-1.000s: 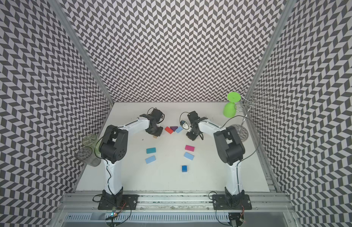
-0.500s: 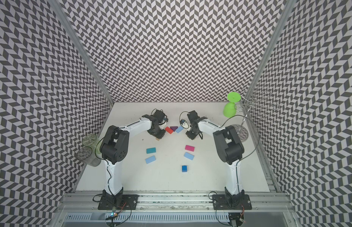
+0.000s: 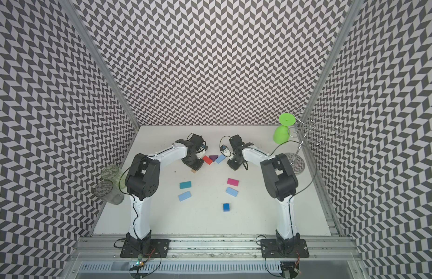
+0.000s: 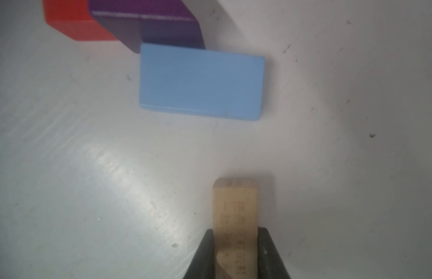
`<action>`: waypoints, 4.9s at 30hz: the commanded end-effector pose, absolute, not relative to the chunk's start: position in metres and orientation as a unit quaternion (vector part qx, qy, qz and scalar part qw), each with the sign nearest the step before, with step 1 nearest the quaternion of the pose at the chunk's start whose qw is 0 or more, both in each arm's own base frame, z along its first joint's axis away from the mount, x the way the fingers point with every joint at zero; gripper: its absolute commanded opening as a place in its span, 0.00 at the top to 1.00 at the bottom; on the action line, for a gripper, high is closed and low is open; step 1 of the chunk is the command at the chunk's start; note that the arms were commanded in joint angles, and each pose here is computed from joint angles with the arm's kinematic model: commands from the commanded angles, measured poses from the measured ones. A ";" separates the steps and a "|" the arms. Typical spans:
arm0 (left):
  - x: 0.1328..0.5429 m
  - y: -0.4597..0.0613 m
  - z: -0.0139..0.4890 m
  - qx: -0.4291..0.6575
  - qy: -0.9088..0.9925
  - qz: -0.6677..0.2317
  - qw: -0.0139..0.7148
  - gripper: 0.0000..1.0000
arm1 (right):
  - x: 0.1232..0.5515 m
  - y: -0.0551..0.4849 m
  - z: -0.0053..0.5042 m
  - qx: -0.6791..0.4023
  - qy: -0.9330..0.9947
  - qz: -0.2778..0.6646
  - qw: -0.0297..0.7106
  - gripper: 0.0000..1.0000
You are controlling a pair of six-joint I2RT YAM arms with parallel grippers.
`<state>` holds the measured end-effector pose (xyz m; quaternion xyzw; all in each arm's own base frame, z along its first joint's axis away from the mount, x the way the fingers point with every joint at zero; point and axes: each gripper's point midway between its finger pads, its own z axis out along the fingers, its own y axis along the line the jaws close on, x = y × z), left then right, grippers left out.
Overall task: Assemble a heart with building blocks
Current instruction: Assemble the building block at the center of the board.
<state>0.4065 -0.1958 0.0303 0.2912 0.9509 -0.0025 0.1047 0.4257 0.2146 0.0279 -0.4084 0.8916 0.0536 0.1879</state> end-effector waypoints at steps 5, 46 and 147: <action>0.407 -0.207 0.025 0.310 0.946 -0.010 0.091 0.89 | 0.436 0.222 0.021 -0.407 0.891 0.062 0.193 1.00; 0.422 -0.204 0.028 0.305 0.947 0.001 0.103 0.89 | 0.441 0.236 0.021 -0.402 0.890 0.087 0.198 1.00; 0.289 -0.157 0.093 -0.362 0.885 -0.244 0.160 0.27 | 0.324 0.186 0.091 -0.448 0.847 0.019 0.287 0.15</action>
